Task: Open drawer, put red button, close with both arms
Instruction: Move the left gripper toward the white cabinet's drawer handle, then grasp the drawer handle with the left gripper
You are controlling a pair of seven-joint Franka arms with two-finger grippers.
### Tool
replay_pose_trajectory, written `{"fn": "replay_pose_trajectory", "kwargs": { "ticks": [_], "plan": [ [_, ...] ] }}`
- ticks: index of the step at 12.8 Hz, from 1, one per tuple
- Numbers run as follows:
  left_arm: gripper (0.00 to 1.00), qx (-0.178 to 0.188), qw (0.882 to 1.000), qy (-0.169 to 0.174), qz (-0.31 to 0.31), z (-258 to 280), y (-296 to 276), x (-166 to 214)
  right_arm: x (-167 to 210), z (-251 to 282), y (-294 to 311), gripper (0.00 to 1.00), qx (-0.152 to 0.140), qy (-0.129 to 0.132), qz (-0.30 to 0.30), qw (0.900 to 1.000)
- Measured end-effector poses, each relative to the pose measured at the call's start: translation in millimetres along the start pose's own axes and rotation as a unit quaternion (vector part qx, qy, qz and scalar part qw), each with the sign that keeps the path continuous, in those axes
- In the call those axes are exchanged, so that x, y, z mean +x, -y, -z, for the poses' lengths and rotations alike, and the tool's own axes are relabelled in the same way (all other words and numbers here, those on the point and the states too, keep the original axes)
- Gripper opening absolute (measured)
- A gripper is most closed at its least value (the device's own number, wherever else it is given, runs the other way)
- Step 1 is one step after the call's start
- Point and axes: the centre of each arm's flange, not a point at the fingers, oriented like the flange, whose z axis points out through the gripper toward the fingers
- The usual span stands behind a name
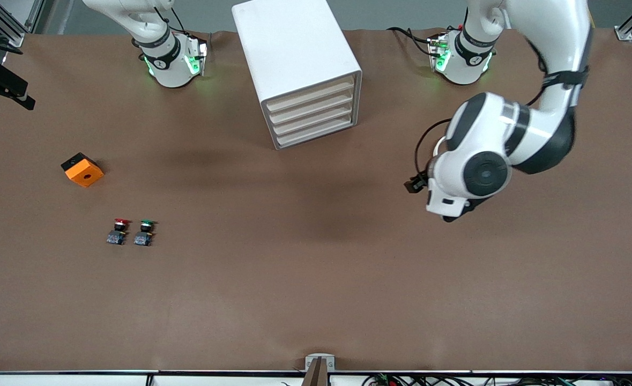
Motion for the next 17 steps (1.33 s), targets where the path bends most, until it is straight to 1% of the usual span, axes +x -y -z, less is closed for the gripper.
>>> {"fn": "replay_pose_trajectory", "kwargs": {
  "ticks": [2,4,7,10,11,12,15,17],
  "plan": [
    [1.00,0.001,0.997,0.026,0.079,-15.5,-18.5,-10.3,0.0,0.0,0.0,1.00,0.000,0.000,0.000,1.000],
    [1.00,0.002,0.984,0.054,0.167,-24.6,-26.6,-12.7,0.0,0.0,0.0,1.00,0.000,0.000,-0.002,1.000],
    [1.00,0.018,0.959,0.092,0.269,-41.8,-40.9,-24.9,-0.1,-0.1,-0.1,1.00,0.000,0.000,-0.009,1.000],
    [1.00,0.059,0.928,0.127,0.344,-81.9,-65.3,-42.4,-0.2,-0.3,-0.1,1.00,0.000,0.001,-0.010,1.000],
    [1.00,0.076,0.919,0.136,0.363,-100.1,-74.8,-49.6,-0.3,-0.4,-0.1,1.00,0.000,0.002,-0.010,1.000],
    [1.00,0.087,0.912,0.147,0.372,-111.6,-81.5,-55.9,-0.3,-0.4,-0.1,1.00,0.000,0.002,-0.010,1.000],
    [1.00,0.096,0.894,0.215,0.381,-120.0,-92.7,-68.9,-0.3,-0.5,-0.1,1.00,0.000,0.002,-0.010,1.000],
    [1.00,0.106,0.881,0.252,0.385,-128.0,-98.9,-74.8,-0.3,-0.5,-0.1,1.00,0.000,0.002,-0.010,1.000]
  ]
}}
